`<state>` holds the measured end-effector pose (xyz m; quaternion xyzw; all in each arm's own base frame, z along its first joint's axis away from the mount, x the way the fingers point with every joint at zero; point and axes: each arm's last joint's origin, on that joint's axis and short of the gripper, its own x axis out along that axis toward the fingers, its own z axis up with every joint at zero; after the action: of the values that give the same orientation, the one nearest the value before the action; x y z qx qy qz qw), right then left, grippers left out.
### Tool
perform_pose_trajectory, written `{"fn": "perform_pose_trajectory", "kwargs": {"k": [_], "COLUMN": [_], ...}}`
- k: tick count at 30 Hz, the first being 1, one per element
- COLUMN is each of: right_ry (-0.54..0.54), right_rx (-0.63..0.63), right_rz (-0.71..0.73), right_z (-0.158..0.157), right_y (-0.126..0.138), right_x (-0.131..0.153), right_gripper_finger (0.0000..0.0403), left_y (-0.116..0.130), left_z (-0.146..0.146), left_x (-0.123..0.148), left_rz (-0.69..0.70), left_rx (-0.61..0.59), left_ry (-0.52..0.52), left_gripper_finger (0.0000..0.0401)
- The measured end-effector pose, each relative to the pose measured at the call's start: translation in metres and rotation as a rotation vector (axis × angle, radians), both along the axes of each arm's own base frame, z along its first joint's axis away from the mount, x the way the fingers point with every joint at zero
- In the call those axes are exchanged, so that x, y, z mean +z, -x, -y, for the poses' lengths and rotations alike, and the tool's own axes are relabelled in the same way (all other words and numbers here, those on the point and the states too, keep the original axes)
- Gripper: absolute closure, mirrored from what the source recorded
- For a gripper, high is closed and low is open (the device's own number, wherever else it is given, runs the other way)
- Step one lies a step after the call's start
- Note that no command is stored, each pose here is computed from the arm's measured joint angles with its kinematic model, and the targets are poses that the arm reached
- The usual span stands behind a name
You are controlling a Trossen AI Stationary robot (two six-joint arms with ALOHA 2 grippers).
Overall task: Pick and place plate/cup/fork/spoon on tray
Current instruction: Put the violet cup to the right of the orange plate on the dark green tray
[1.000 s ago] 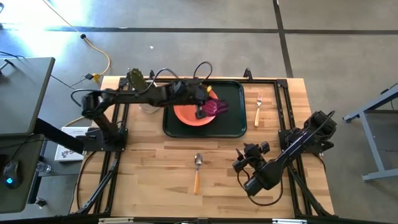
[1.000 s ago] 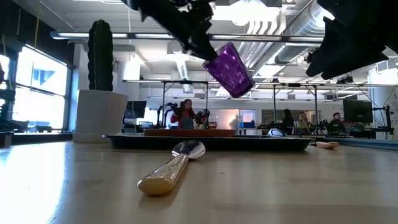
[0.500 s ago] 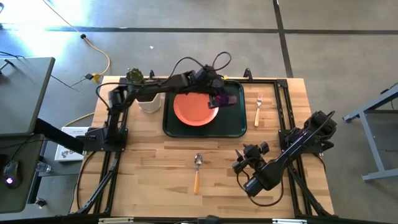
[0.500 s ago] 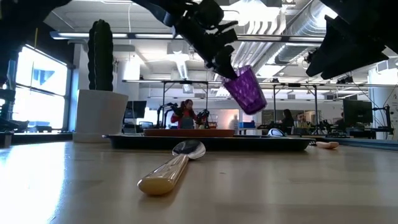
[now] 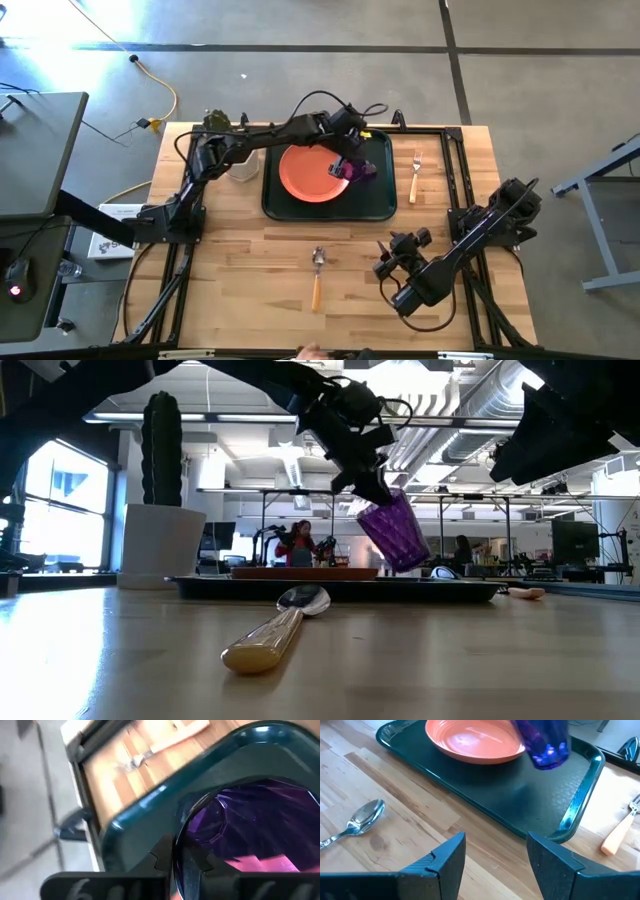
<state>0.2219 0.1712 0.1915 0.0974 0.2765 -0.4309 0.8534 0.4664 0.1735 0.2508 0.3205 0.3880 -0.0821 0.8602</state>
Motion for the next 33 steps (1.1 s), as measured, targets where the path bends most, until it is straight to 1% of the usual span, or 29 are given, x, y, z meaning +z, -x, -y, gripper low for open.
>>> {"fn": "perform_pose_trajectory", "kwargs": {"k": [3,7,8,9,11,15,18,20,22,24,26,30,33], "right_ry": [0.011,0.023,0.026,0.030,0.038,0.042,0.040,0.038,0.035,0.033,0.033,0.033,0.031], "right_rx": [0.005,0.017,0.017,0.018,0.020,0.020,0.017,0.015,0.015,0.015,0.015,0.015,0.015], "right_rz": [-0.001,-0.016,-0.016,-0.015,-0.011,-0.014,-0.011,-0.011,-0.009,-0.007,-0.006,-0.006,-0.002], "right_z": [0.000,0.000,0.000,0.001,0.001,0.001,0.001,0.001,0.001,0.001,0.001,0.001,0.001], "right_y": [0.000,0.000,0.000,0.000,0.000,0.001,0.001,0.001,0.001,0.000,0.000,0.000,0.000], "right_x": [0.000,0.000,0.000,0.001,0.001,0.001,0.001,0.001,0.001,0.001,0.001,0.001,0.001], "right_gripper_finger": [0.0201,0.0201,0.0201,0.0201,0.0201,0.0201,0.0201,0.0201,0.0201,0.0201,0.0201,0.0201,0.0201], "left_y": [-0.007,-0.013,-0.012,-0.011,-0.009,-0.006,-0.002,0.001,0.005,0.008,0.009,0.004,-0.001], "left_z": [-0.002,-0.007,-0.008,-0.009,-0.014,-0.022,-0.026,-0.025,-0.022,-0.017,-0.008,0.013,0.025], "left_x": [-0.002,-0.005,-0.006,-0.008,-0.011,-0.013,-0.016,-0.019,-0.023,-0.027,-0.029,-0.029,-0.029], "left_rz": [0.048,0.089,0.084,0.065,0.062,0.073,0.064,0.029,-0.025,-0.086,-0.130,-0.174,-0.170], "left_rx": [-0.054,-0.088,-0.085,-0.073,-0.005,0.198,0.313,0.384,0.430,0.445,0.430,0.375,0.348], "left_ry": [-0.077,-0.137,-0.138,-0.126,-0.091,0.049,0.155,0.230,0.288,0.322,0.337,0.327,0.287], "left_gripper_finger": [0.0395,0.0395,0.0395,0.0395,0.0395,0.0395,0.0393,0.0391,0.0391,0.0391,0.0391,0.0390,0.0388]}}
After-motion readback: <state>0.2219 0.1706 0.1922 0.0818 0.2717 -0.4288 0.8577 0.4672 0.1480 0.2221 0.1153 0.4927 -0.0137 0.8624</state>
